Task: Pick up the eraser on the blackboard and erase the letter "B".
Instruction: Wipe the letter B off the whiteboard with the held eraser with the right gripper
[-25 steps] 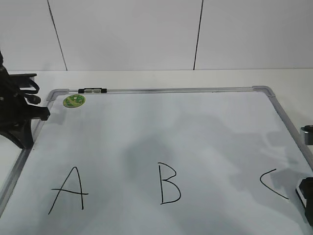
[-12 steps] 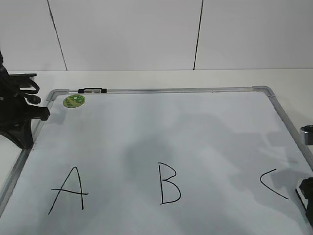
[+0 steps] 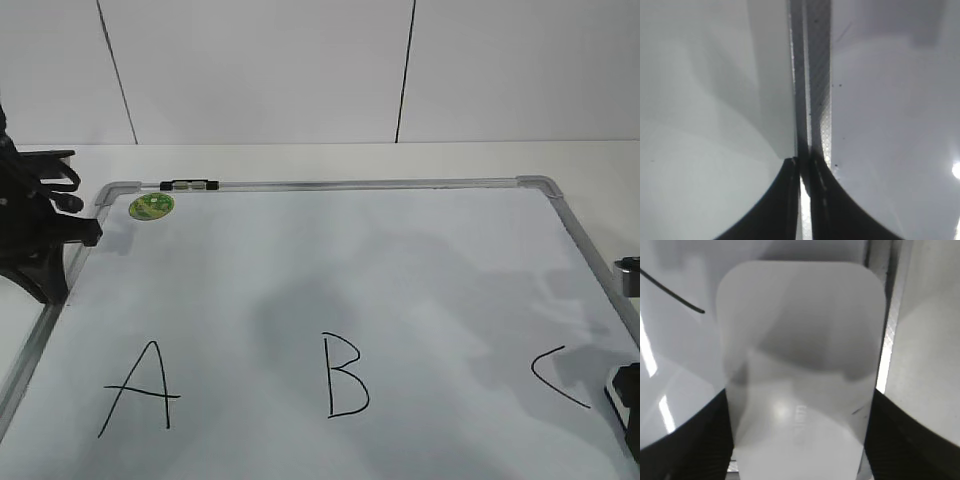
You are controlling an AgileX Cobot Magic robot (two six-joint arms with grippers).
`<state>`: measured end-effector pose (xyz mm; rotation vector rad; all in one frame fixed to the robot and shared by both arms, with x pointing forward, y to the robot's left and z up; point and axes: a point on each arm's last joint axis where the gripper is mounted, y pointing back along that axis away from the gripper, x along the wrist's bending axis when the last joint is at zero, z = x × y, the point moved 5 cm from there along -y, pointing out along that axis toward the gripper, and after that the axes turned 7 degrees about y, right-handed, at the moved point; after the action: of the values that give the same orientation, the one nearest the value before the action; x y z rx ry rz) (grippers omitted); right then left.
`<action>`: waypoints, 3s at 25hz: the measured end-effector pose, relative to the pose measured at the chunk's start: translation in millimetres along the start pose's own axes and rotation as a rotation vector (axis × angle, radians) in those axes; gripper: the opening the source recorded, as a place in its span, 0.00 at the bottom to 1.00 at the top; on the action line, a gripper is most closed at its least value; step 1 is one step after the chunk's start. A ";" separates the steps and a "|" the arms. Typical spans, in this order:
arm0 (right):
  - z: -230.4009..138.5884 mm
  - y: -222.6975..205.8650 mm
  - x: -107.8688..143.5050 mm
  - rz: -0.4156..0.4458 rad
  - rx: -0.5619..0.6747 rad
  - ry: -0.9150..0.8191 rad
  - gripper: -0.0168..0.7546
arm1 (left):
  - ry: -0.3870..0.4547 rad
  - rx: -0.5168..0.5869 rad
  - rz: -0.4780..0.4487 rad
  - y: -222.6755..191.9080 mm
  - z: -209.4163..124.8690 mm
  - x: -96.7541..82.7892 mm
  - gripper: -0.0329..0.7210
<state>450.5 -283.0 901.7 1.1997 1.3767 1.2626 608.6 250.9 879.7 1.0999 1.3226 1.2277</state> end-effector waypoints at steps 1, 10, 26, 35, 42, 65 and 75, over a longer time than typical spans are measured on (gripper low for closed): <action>-0.3 0.0 0.0 0.000 0.002 0.000 0.72 | 0.000 0.000 0.000 0.0 0.0 0.0 0.07; -1.2 0.2 0.9 0.006 0.009 -0.004 0.72 | -0.002 0.000 0.003 0.0 0.1 0.4 0.07; 1.5 27.7 1.3 0.010 -0.025 -0.007 0.72 | -0.003 0.001 0.005 0.0 -0.2 0.7 0.07; 29.1 78.6 22.4 0.076 -0.119 0.022 0.72 | -0.003 0.003 0.005 0.0 -0.4 0.7 0.07; 47.9 87.7 74.5 0.080 -0.118 0.149 0.72 | -0.003 0.005 0.005 0.0 -0.6 0.8 0.07; 130.1 25.5 143.9 -0.009 -0.025 0.285 0.72 | -0.003 0.008 0.006 0.2 -1.0 0.8 0.07; 127.8 11.1 163.8 -0.013 0.003 0.332 0.72 | -0.003 0.008 0.006 0.2 -1.0 0.8 0.07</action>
<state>555.3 -103.3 901.6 1.0107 1.6199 1.4999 607.4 251.6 879.8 1.1118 1.3237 1.2255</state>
